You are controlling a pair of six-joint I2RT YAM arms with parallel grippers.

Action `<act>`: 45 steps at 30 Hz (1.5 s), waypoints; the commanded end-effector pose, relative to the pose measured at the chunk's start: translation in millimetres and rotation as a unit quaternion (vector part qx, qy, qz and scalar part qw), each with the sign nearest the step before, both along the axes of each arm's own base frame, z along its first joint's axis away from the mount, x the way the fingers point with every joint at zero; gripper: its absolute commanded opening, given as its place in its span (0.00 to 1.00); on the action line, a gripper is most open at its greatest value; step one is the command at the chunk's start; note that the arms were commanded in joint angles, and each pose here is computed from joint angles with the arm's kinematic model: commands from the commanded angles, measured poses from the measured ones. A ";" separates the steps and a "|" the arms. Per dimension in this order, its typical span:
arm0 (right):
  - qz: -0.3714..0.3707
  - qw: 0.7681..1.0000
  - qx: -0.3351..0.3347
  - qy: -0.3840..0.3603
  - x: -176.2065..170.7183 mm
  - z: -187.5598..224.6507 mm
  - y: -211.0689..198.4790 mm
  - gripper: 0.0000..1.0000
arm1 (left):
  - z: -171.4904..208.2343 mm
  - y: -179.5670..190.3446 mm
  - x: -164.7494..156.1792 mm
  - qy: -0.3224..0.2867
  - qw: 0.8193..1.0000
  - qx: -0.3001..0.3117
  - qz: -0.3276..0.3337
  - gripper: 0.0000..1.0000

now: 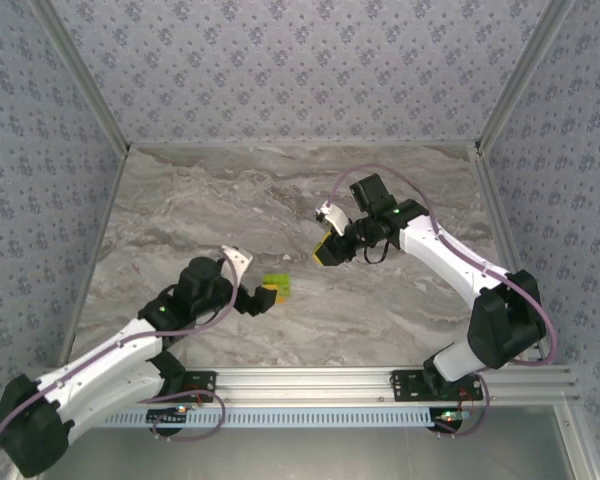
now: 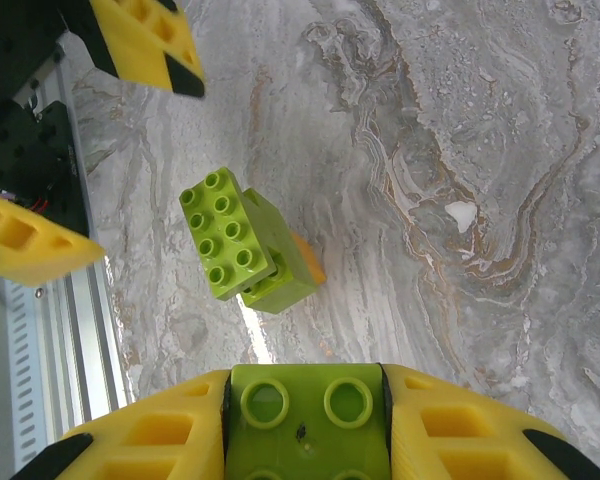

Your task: Assemble a carrot with lego

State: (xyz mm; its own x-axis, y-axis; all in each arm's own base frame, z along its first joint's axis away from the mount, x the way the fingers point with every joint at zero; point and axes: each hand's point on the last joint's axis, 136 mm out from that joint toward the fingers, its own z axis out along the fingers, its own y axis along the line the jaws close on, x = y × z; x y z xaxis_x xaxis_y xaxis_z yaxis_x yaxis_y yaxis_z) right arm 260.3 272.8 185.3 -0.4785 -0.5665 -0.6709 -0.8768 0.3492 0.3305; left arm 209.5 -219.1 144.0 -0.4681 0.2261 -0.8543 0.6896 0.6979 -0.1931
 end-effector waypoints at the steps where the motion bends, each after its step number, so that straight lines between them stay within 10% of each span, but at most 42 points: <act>1: 0.013 1.000 0.007 0.004 -6.7 6.7 2.8 0.24 | -3.1 -9.7 3.9 -0.017 0.999 0.038 -0.014 0.97; 45: 0.011 1.000 0.013 0.009 -8.0 -9.1 6.7 0.24 | -37.3 -52.6 11.8 0.019 0.992 0.079 -0.096 0.78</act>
State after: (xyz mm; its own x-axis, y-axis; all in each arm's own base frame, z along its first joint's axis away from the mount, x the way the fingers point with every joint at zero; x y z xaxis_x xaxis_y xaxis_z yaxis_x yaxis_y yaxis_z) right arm 258.9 277.0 177.3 -0.4637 -0.5643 -0.6831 -0.8848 0.3351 0.3238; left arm 220.0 -257.5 92.6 -0.4708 0.4539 -0.7565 0.7775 0.6187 -0.1126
